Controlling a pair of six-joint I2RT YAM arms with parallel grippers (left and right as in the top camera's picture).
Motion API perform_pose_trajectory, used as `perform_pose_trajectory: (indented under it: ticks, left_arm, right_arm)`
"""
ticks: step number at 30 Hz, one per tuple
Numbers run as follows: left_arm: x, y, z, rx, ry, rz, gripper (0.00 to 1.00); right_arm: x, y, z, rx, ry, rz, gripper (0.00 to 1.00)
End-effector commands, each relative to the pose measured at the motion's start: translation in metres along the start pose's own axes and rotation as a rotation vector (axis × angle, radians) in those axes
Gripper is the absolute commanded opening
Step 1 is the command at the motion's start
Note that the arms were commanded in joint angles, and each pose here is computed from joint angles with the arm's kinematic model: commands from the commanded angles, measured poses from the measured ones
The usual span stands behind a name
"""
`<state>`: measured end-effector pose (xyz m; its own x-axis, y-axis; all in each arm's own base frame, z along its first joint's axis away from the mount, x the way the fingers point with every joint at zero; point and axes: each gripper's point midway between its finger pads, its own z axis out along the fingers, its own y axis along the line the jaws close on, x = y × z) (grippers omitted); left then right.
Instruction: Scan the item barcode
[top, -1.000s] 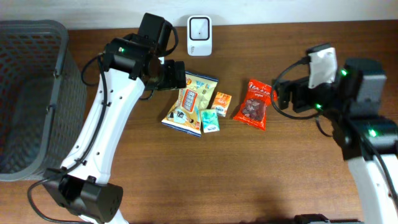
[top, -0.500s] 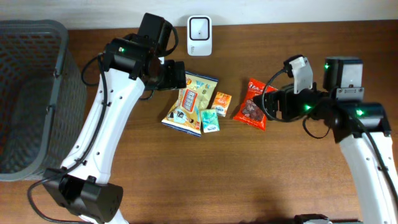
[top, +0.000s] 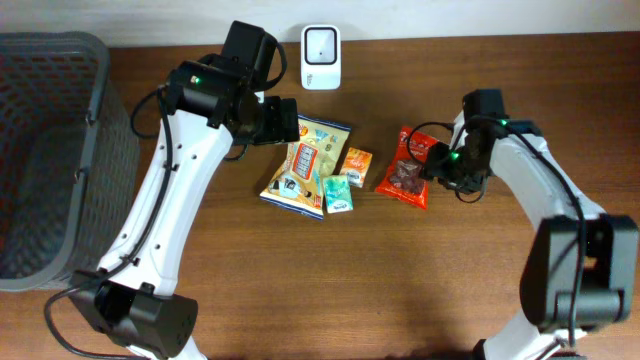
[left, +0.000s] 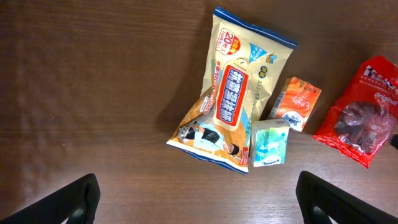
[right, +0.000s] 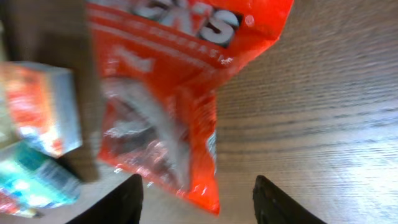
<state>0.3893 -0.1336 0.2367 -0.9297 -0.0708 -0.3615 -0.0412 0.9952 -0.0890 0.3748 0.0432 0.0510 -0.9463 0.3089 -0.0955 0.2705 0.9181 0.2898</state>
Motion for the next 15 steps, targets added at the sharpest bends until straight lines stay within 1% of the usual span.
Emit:
perform_pose_trajectory:
  ticks: [1,2,3,5,7,10,11,12,13,14,15]
  left_arm:
    - [0.0,0.003,0.004,-0.015,0.005,0.014,0.99]
    - [0.0,0.003,0.004,-0.015,0.005,0.014,0.99]
    - [0.0,0.003,0.004,-0.015,0.005,0.014,0.99]
    - [0.0,0.003,0.004,-0.015,0.005,0.014,0.99]
    - [0.0,0.003,0.004,-0.015,0.005,0.014,0.99]
    - [0.0,0.003,0.004,-0.015,0.005,0.014,0.99]
    - [0.0,0.003,0.004,-0.015,0.005,0.014,0.99]
    - [0.0,0.003,0.004,-0.015,0.005,0.014,0.99]
    - [0.0,0.003,0.004,-0.015,0.005,0.014,0.99]
    - [0.0,0.003,0.004,-0.015,0.005,0.014,0.99]
    - [0.0,0.003,0.004,-0.015,0.005,0.014,0.99]
  right_arm:
    - [-0.004,0.0,0.023,-0.02,0.033,0.04,0.52]
    - [-0.006,0.002,0.027,-0.038,0.033,0.038,0.52]
    - [-0.009,0.005,0.028,-0.055,0.025,0.035,0.56]
    - [-0.018,0.008,0.028,-0.067,-0.012,0.015,0.6]
    - [-0.021,0.009,0.028,-0.067,-0.027,0.011,0.59]
    - [-0.022,-0.001,0.035,-0.021,-0.034,0.015,0.43]
    - [-0.019,-0.001,0.037,-0.028,-0.025,0.016,0.25]
    - [-0.018,0.002,0.037,-0.042,-0.019,0.016,0.19]
    - [-0.016,0.01,0.036,-0.09,-0.004,0.015,0.06]
    - [-0.012,0.02,0.035,-0.15,0.018,0.014,0.04]
    - [-0.006,0.035,0.031,-0.24,0.053,0.014,0.04]
